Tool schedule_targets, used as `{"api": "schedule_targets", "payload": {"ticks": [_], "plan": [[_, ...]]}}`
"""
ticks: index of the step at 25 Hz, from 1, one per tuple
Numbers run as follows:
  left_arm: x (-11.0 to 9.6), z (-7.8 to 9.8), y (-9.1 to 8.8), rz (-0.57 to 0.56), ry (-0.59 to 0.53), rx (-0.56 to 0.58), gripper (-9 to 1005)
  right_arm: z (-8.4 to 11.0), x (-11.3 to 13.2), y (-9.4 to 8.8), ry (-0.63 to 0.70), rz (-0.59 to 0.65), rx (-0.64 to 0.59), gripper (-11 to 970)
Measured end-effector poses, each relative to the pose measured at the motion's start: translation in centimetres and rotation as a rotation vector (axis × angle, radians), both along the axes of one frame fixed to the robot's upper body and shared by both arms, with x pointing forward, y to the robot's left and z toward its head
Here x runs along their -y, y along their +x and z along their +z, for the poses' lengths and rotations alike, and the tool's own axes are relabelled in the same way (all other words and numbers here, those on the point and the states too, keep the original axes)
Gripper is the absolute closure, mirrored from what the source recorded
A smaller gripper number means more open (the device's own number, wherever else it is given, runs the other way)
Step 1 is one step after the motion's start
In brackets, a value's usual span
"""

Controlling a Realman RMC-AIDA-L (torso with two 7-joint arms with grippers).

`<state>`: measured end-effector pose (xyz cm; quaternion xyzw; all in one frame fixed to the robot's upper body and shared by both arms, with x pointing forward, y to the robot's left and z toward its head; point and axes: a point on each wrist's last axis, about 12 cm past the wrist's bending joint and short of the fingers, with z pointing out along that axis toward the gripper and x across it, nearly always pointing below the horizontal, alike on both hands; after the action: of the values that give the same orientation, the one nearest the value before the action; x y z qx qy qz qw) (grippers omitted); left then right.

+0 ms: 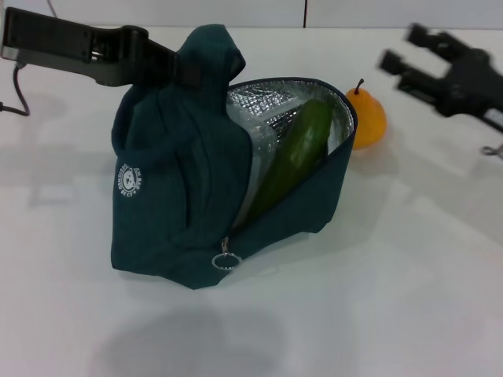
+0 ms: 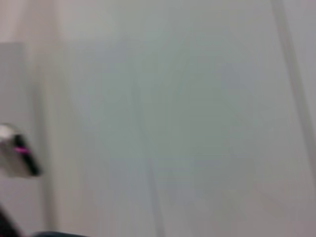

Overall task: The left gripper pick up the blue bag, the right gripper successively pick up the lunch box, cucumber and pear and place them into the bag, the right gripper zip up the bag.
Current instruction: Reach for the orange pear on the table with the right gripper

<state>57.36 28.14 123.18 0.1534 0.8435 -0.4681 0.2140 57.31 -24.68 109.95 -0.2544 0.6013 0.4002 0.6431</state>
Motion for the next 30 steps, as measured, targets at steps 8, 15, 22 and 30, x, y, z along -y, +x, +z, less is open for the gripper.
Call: {"api": "schedule_targets", "payload": {"ticks": [8, 15, 22, 30], "plan": [[-0.1, -0.4, -0.2, 0.005, -0.005, -0.011, 957, -0.9, 2.7, 2.2, -0.141, -0.171, -0.166, 212], [-0.4, -1.3, 0.1, 0.030, -0.022, -0.041, 957, -1.3, -0.6, 4.1, -0.349, -0.120, -0.167, 223], [-0.3, -1.1, 0.3, 0.031, -0.020, -0.031, 957, -0.8, -2.2, 5.1, -0.396, -0.089, -0.145, 271], [-0.2, -0.9, 0.4, 0.031, -0.019, -0.025, 957, -1.3, -4.3, 5.6, -0.509, -0.051, -0.138, 335]]}}
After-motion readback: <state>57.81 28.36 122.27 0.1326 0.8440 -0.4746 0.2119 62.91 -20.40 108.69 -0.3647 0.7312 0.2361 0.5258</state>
